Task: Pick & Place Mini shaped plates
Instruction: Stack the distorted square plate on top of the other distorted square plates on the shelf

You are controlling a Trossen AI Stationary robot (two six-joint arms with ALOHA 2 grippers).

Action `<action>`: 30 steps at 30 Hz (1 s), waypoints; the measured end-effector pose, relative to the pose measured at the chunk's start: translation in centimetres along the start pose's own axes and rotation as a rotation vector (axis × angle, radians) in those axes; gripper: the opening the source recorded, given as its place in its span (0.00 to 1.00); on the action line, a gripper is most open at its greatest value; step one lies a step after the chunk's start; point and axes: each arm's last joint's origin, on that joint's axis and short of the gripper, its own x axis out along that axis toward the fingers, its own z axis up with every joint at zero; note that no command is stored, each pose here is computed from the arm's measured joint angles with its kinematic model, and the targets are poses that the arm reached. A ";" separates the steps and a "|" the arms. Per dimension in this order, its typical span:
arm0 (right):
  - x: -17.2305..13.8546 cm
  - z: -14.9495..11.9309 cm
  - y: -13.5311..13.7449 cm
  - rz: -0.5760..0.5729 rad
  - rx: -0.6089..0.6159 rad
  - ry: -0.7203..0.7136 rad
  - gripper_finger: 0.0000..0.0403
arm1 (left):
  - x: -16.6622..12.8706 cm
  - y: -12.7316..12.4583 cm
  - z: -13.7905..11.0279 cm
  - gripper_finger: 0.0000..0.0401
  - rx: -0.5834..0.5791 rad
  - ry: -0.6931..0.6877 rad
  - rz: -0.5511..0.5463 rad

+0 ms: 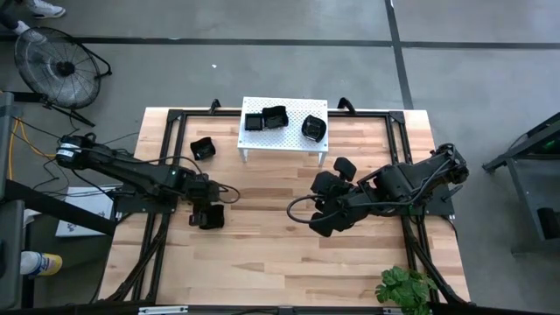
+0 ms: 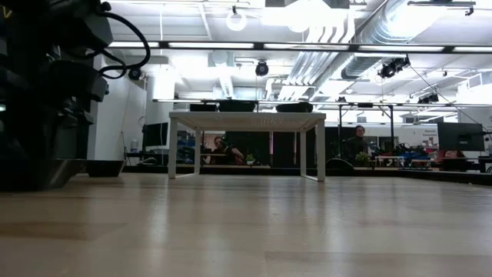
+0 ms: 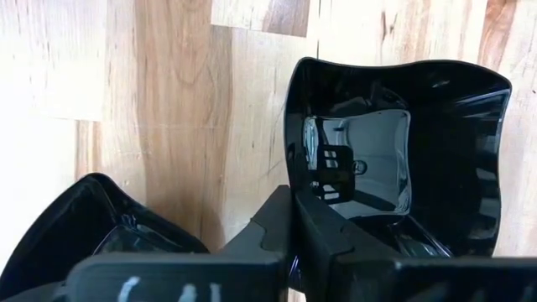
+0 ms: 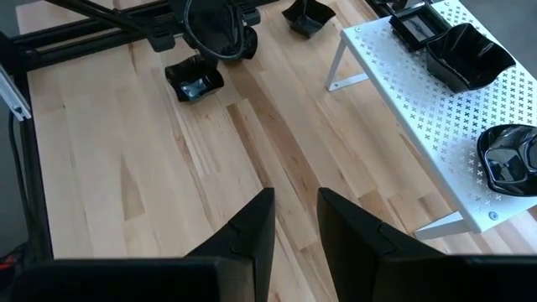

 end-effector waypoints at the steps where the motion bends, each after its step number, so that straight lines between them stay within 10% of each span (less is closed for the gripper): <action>1: 0.0 0.0 0.0 0.000 0.000 0.000 0.22 | 0.0 0.0 0.0 0.01 0.000 0.000 0.000; 30: 0.4 0.1 0.1 -0.068 0.073 -0.052 0.22 | -10.1 -1.7 8.3 0.00 0.029 -0.522 0.171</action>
